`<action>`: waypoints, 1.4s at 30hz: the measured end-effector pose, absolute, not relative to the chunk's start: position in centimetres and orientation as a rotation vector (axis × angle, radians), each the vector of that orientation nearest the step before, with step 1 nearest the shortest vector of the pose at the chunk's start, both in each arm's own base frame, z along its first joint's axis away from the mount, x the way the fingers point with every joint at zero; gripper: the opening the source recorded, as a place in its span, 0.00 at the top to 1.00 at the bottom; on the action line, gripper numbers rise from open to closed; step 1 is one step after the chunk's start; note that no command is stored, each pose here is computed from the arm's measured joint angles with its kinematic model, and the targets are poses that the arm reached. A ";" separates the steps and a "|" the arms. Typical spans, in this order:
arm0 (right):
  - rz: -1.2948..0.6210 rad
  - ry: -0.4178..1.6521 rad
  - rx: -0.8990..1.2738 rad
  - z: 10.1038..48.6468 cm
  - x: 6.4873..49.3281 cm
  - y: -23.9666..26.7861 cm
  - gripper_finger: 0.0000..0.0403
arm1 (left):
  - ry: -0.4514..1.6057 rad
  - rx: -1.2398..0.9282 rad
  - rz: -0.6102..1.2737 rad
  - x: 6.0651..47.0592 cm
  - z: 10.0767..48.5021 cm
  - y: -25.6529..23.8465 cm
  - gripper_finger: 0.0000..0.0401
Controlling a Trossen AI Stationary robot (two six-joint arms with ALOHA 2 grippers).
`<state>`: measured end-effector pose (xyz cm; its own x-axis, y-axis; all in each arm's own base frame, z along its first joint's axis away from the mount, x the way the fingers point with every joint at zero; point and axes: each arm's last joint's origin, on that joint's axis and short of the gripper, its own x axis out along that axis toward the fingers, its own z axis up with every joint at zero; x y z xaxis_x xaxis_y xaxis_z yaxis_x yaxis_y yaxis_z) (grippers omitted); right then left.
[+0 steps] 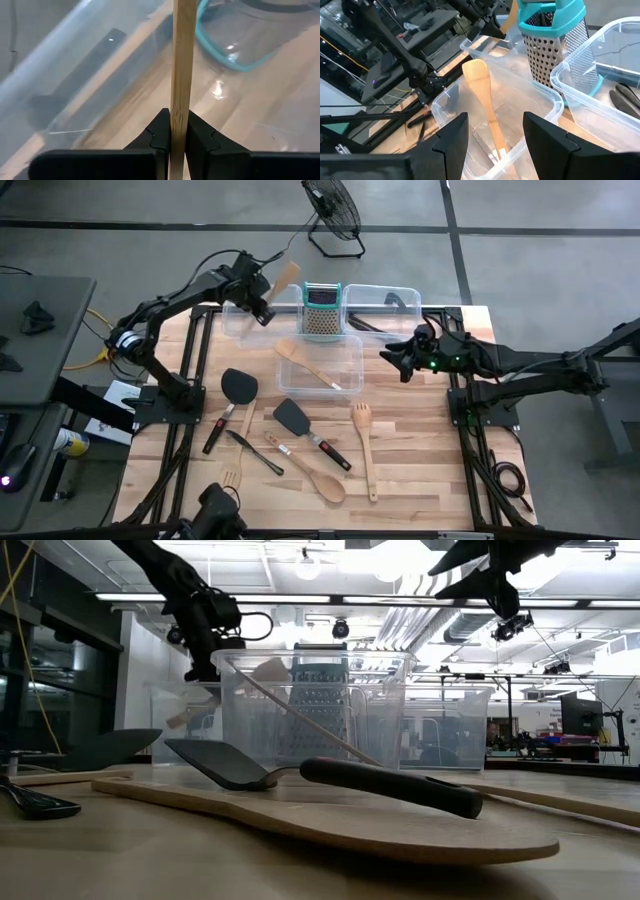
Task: Pick & Place Kitchen Items
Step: Put the light brown spatula into the left transparent bin
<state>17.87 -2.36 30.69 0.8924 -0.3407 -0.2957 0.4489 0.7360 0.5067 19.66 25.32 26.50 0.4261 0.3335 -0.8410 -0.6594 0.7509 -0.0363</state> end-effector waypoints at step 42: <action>-0.441 0.195 0.619 30.5 18.1 -2.4 0.55 | 1.063 -0.383 0.622 19.4 25.4 25.1 0.81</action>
<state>18.08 -2.37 30.52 0.8897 -0.3397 -0.3051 0.4543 0.7260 0.5163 19.38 25.14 25.40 0.3409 0.2867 -0.8953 -0.6404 0.7680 0.0021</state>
